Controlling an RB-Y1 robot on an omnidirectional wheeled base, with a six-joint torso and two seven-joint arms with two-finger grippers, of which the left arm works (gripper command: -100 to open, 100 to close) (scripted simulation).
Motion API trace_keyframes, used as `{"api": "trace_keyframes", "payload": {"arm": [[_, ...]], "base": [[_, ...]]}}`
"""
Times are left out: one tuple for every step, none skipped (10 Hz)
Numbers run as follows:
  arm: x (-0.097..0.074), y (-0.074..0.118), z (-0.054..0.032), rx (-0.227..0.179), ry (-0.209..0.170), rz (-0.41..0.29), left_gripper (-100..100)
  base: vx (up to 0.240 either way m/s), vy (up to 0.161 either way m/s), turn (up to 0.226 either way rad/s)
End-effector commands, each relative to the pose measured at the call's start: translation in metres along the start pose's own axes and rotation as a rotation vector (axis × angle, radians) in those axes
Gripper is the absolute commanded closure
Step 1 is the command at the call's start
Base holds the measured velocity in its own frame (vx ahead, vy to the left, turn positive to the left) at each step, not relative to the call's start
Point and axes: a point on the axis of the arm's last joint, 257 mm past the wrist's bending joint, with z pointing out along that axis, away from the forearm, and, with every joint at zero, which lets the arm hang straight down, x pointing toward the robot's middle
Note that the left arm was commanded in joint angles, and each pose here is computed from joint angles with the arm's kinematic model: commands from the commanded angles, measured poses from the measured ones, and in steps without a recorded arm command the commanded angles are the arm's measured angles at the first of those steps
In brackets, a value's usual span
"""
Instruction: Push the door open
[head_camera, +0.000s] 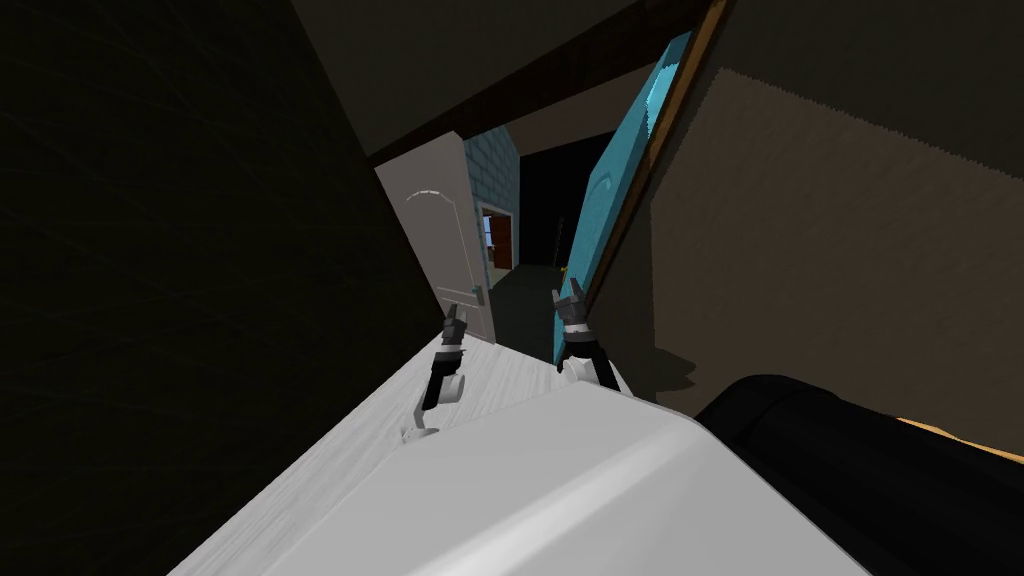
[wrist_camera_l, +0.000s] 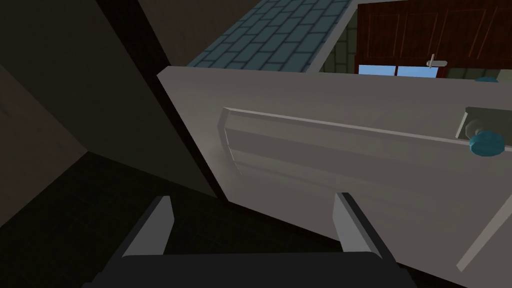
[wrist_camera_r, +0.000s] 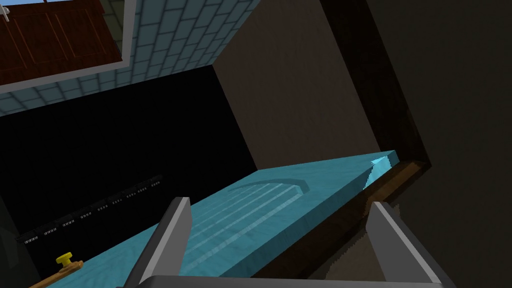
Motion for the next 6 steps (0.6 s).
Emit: {"api": "trace_keyframes", "payload": {"arm": [[0.005,0.015,0.0013,-0.023,0.012,-0.01,-100],[0.009,0.024,0.0029,-0.04,0.023,-0.018,-100],[0.014,0.033,0.0045,-0.056,0.033,-0.026,-100],[0.018,0.041,0.0065,-0.07,0.044,-0.033,-100],[0.018,0.043,0.0058,-0.073,0.044,-0.033,-100],[0.022,0.052,0.0071,-0.09,0.054,-0.04,-100]], "base": [[0.064,0.053,-0.014],[0.081,0.066,-0.03],[0.095,0.104,-0.039],[0.088,0.11,-0.035],[0.049,0.068,-0.007],[0.041,0.049,-0.017]]}}
